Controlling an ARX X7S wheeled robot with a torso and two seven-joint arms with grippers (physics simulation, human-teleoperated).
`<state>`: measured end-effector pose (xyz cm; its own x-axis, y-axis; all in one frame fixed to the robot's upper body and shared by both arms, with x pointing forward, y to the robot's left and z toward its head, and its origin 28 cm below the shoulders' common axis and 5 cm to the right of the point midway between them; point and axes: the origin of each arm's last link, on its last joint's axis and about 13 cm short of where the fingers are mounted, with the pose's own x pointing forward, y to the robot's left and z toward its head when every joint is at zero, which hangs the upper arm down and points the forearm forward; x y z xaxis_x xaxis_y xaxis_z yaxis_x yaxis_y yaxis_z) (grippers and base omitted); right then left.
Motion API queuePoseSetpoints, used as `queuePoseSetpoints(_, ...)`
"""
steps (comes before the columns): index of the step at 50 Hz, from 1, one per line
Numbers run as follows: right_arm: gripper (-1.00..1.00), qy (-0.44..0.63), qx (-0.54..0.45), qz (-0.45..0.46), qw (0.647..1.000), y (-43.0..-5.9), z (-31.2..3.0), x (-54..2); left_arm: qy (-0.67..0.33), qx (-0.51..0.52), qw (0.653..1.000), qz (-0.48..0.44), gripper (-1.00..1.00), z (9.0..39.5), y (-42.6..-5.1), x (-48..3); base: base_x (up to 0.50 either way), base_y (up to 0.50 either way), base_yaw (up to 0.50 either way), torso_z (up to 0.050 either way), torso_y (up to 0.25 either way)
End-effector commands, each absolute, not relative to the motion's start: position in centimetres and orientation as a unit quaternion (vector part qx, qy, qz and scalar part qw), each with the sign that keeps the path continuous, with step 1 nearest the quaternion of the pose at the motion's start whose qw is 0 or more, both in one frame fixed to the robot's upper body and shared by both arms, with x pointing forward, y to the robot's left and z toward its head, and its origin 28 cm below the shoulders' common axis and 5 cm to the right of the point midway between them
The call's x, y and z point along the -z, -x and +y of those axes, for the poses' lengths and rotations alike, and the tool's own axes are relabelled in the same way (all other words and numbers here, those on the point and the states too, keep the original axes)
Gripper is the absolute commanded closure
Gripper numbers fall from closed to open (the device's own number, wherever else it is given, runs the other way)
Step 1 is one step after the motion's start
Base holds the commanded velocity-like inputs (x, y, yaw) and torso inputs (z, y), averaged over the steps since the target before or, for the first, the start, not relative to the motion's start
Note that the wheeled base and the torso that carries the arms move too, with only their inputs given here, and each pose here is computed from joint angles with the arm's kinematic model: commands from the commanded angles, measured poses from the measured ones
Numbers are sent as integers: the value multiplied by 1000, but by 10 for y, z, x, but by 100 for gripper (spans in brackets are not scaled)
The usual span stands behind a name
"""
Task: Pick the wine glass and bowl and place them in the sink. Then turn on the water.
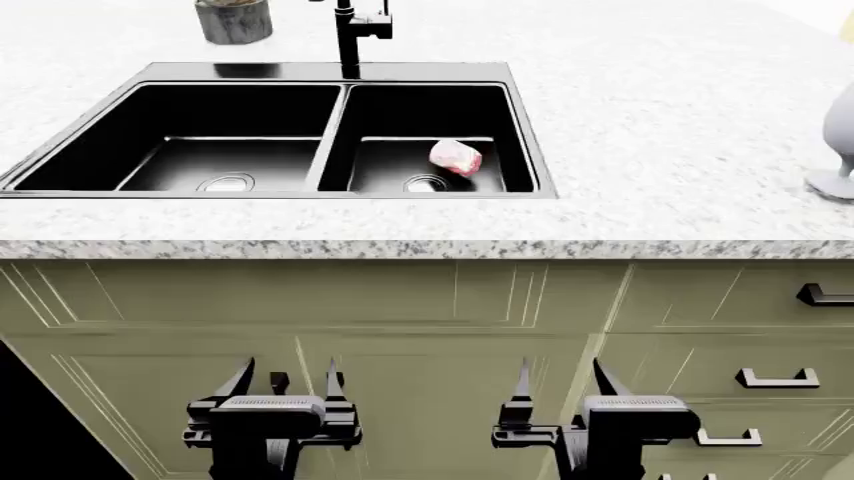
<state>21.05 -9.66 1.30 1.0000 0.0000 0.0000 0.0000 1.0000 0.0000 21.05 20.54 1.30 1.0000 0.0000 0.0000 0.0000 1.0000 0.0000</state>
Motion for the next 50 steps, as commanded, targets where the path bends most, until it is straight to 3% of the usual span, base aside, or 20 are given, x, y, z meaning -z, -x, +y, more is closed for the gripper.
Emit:
queuePoseSetpoints(1,-100,1,0,1,1000,-211,-96,-13,0,1,1000,1,-100,205,-211,-13,0,0,0,0,0)
queuePoseSetpoints(11,-100,8,2,14,1000,-213,-95,-11,2,1,1000,10,-100,206,-212,-11,-64,-208,0,0,0)
queuePoseSetpoints(50,-100,8,4,18,1000,-212,-96,-11,7,3,1000,10,-100,206,-213,-11,-4,-499,0,0,0)
